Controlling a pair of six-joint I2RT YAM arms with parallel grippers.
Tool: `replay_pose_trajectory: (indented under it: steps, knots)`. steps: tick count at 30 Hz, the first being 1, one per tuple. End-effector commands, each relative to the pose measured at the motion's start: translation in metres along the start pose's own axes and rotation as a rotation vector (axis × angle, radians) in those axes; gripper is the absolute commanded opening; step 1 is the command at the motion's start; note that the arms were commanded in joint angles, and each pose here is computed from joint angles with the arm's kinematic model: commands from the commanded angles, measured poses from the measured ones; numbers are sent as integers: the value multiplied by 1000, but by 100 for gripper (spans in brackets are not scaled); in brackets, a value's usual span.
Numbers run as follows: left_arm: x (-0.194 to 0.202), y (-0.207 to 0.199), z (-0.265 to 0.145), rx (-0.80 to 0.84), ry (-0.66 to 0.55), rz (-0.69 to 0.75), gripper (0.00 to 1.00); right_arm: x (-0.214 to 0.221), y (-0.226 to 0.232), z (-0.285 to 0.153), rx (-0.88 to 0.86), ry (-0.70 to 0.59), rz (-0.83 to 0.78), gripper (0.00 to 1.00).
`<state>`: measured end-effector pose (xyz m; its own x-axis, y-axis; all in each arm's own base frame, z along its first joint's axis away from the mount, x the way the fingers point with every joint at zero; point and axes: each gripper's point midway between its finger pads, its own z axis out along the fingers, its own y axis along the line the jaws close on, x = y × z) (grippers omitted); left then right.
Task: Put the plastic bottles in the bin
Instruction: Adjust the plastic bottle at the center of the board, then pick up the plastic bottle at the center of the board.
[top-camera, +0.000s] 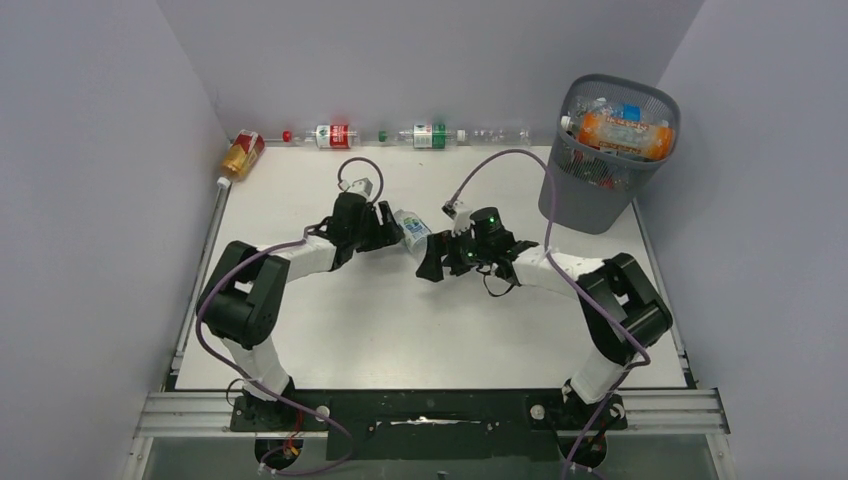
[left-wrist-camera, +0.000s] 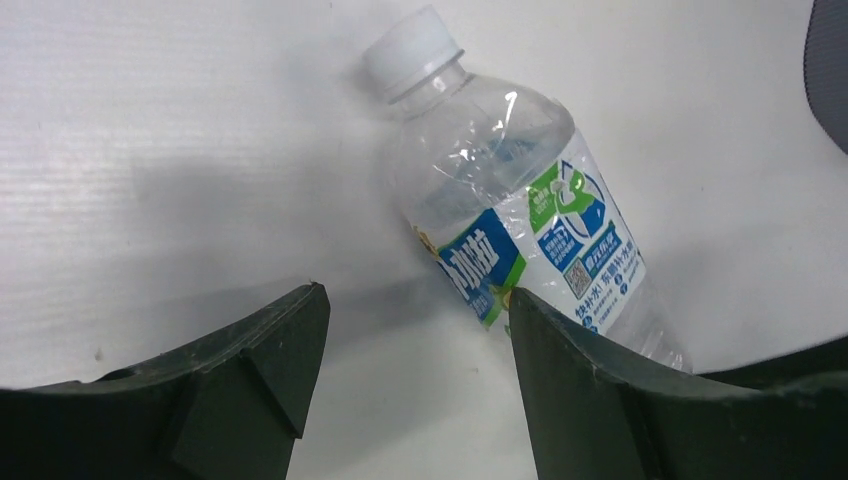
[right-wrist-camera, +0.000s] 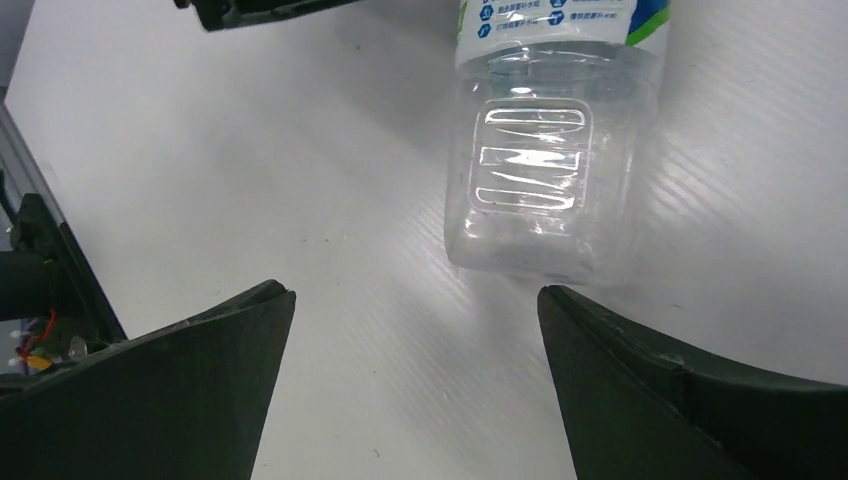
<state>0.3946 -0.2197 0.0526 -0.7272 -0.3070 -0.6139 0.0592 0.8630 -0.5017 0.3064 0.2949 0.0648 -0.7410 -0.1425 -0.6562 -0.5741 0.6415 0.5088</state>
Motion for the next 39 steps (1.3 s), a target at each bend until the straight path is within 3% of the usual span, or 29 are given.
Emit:
replay_pose_trajectory:
  steps: [1, 8, 16, 25, 34, 39]
  knots:
    - [-47, -17, 17, 47, -97, 28, 66, -41, -11, -26, 165, -102, -79, 98]
    - [-65, -36, 3, 83, -120, 38, 65, -74, -38, -41, 398, -111, -70, 98]
    - [-60, -26, -27, 70, -130, 32, 68, -89, -35, -6, 407, -68, 3, 98]
    - [-75, -9, -46, 48, -170, 11, 73, -84, -45, 30, 525, 35, -29, 98]
    - [-79, -1, -54, 50, -185, 1, 74, -84, -37, 36, 500, 29, -34, 98]
    - [-76, 1, -54, 61, -181, -11, 74, -80, -49, 42, 558, 88, -52, 98]
